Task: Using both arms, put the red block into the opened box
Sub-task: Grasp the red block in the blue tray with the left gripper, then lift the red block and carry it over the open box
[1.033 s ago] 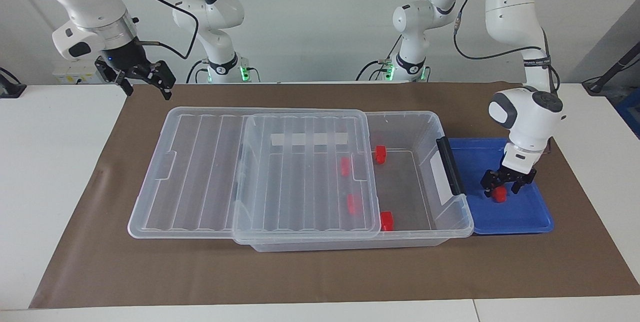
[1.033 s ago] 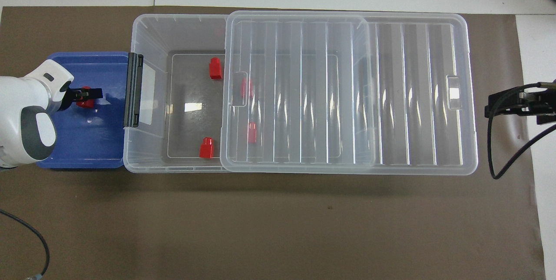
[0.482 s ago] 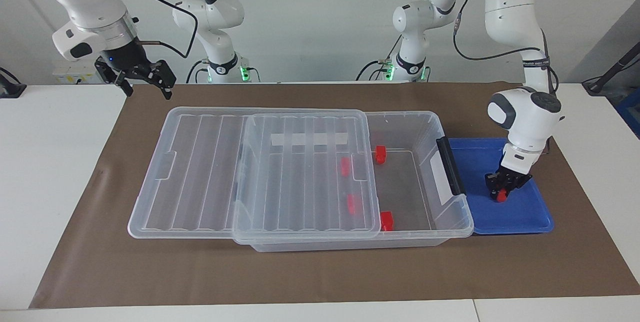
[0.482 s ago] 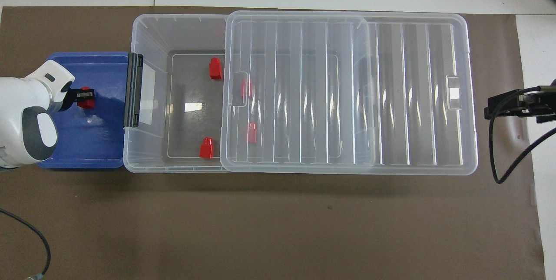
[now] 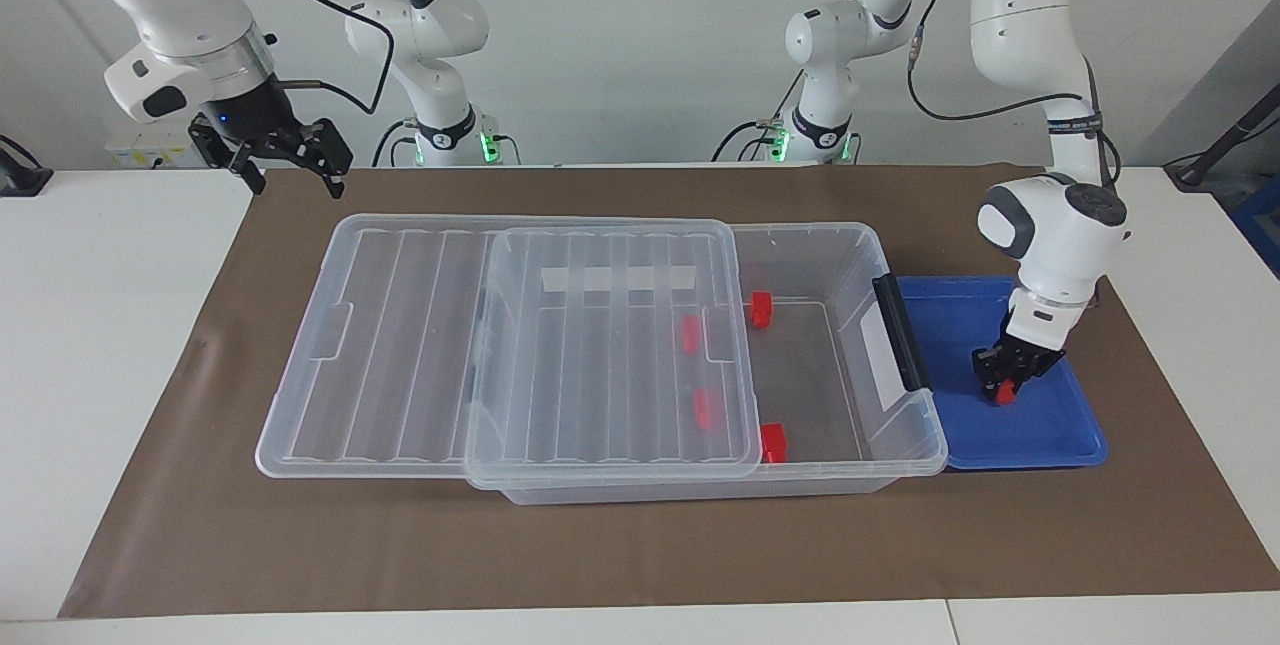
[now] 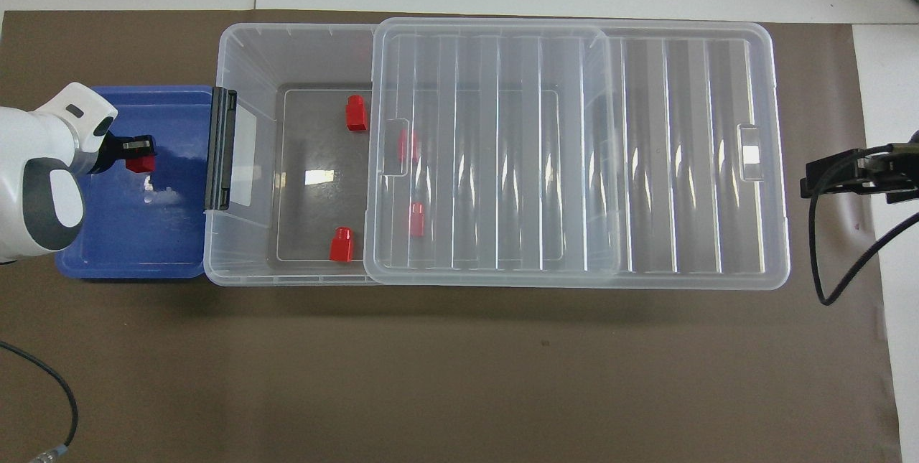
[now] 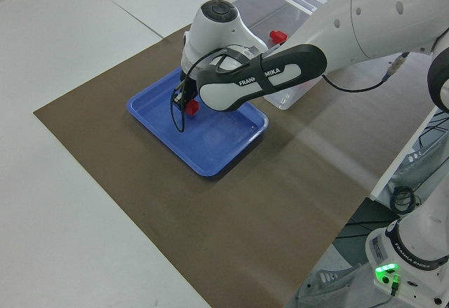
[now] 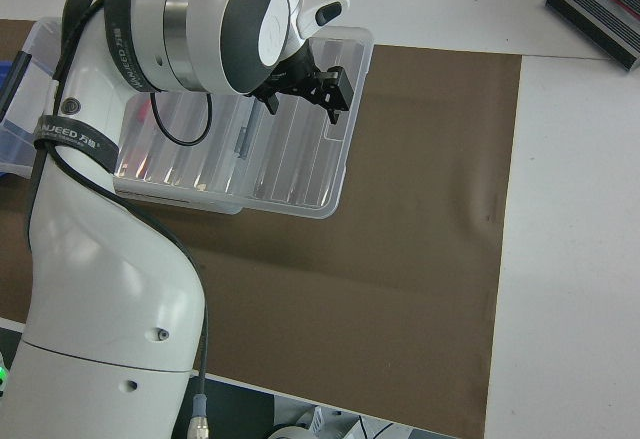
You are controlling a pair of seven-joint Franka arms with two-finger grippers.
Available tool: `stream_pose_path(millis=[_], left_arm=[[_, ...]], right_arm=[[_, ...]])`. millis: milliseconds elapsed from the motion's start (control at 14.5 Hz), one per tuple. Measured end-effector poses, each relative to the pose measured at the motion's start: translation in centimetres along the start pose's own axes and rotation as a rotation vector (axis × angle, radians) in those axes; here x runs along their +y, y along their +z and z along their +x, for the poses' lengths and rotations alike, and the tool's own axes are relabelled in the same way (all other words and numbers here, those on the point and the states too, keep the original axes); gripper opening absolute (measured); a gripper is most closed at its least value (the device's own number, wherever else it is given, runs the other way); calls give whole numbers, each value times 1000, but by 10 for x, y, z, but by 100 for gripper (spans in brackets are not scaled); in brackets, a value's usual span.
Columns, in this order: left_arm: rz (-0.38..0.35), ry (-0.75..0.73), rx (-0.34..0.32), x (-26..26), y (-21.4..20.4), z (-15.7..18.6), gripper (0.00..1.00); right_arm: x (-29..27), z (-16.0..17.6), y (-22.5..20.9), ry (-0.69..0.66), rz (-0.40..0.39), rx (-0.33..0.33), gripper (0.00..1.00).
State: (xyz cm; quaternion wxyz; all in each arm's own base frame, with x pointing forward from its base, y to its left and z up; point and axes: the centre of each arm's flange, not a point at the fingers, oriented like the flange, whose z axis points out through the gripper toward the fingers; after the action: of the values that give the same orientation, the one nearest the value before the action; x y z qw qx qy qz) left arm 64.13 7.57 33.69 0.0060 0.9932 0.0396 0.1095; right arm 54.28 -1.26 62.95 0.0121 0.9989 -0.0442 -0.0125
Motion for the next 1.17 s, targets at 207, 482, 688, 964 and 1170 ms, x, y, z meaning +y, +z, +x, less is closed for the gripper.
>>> stream_pose_path(millis=[207,482,688,964,1170], left_arm=[[-4,-3,-48,11,-56,21,34],[-6,-36,-86,36,-122,32,34],[-13,-103,-91,82,-145,32,34],[-31,-206,-76,161,-158,27,34],[-41,-260,-69,194,-164,22,34]], right_arm=[[0,0,0,0,0,0,100],[0,0,0,0,0,-1,100],[0,0,0,0,0,-1,100],[0,0,0,1,0,-1,100],[1,0,0,1,0,-1,100]])
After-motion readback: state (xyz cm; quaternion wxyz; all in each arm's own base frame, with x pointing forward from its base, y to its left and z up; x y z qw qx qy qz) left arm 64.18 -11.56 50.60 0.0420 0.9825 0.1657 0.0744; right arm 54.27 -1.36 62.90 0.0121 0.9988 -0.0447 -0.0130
